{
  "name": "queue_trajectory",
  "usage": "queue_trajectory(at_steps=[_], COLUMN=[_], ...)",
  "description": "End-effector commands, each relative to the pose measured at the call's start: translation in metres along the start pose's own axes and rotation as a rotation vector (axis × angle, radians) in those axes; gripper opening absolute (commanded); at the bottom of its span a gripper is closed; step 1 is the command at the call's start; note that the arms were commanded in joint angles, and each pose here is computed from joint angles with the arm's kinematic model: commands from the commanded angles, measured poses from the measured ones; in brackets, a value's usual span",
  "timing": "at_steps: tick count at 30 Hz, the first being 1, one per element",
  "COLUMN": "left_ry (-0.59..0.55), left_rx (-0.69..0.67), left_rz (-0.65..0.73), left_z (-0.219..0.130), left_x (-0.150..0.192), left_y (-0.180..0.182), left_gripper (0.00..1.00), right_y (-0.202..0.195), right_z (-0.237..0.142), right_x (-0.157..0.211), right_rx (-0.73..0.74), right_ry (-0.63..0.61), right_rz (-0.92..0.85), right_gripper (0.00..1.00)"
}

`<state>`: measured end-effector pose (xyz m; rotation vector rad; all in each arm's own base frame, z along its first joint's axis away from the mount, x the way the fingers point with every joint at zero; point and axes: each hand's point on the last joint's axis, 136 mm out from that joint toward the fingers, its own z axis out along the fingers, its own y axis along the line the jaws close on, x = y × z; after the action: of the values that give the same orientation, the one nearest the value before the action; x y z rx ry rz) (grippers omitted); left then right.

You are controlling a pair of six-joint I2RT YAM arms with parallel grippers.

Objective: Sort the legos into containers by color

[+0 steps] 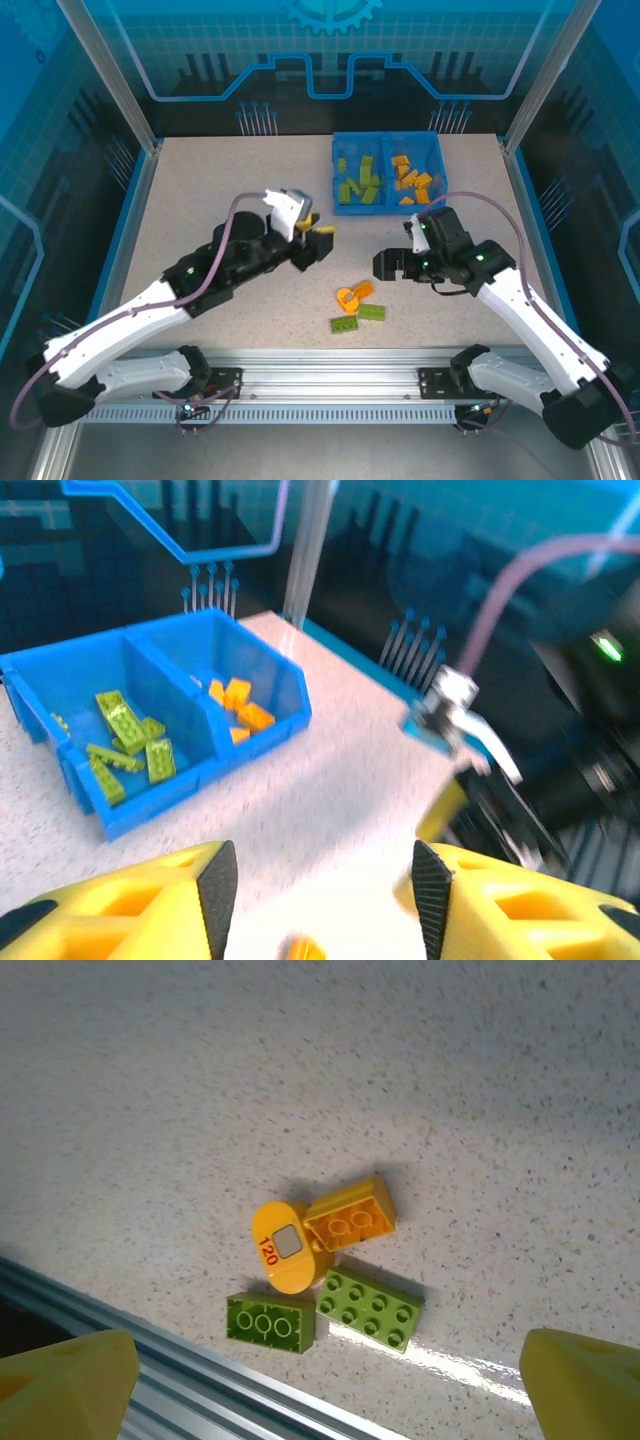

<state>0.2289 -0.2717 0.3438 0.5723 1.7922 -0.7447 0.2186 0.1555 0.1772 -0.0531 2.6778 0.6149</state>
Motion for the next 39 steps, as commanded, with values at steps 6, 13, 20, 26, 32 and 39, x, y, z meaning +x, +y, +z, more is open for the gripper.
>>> queue_trajectory(at_steps=[6, 13, 20, 26, 32, 39], left_ry=[0.182, 0.169, 0.286, 0.311, 0.334, 0.335], left_rx=[0.403, 0.483, 0.487, 0.489, 0.492, 0.493], left_rz=[0.649, 0.879, 0.893, 0.89, 0.897, 0.898], left_z=[-0.087, -0.088, -0.081, -0.08, -0.078, -0.077], left_x=[0.096, 0.145, 0.176, 0.185, 0.191, 0.194], left_y=[-0.04, -0.035, -0.024, -0.021, -0.019, -0.019], left_gripper=[0.78, 0.95, 0.99, 0.99, 0.99, 0.99], right_y=[-0.009, -0.009, 0.002, -0.003, -0.01, -0.023], right_z=[0.063, 0.105, 0.132, 0.153, 0.165, 0.163], right_x=[0.014, 0.03, 0.033, 0.041, 0.051, 0.053], right_rx=[0.089, 0.231, 0.298, 0.335, 0.364, 0.412], right_ry=[0.102, 0.211, 0.241, 0.275, 0.304, 0.297], right_rz=[0.382, 0.463, 0.451, 0.473, 0.491, 0.494], right_gripper=[1.0, 0.89, 0.79, 0.65, 0.48, 0.26])
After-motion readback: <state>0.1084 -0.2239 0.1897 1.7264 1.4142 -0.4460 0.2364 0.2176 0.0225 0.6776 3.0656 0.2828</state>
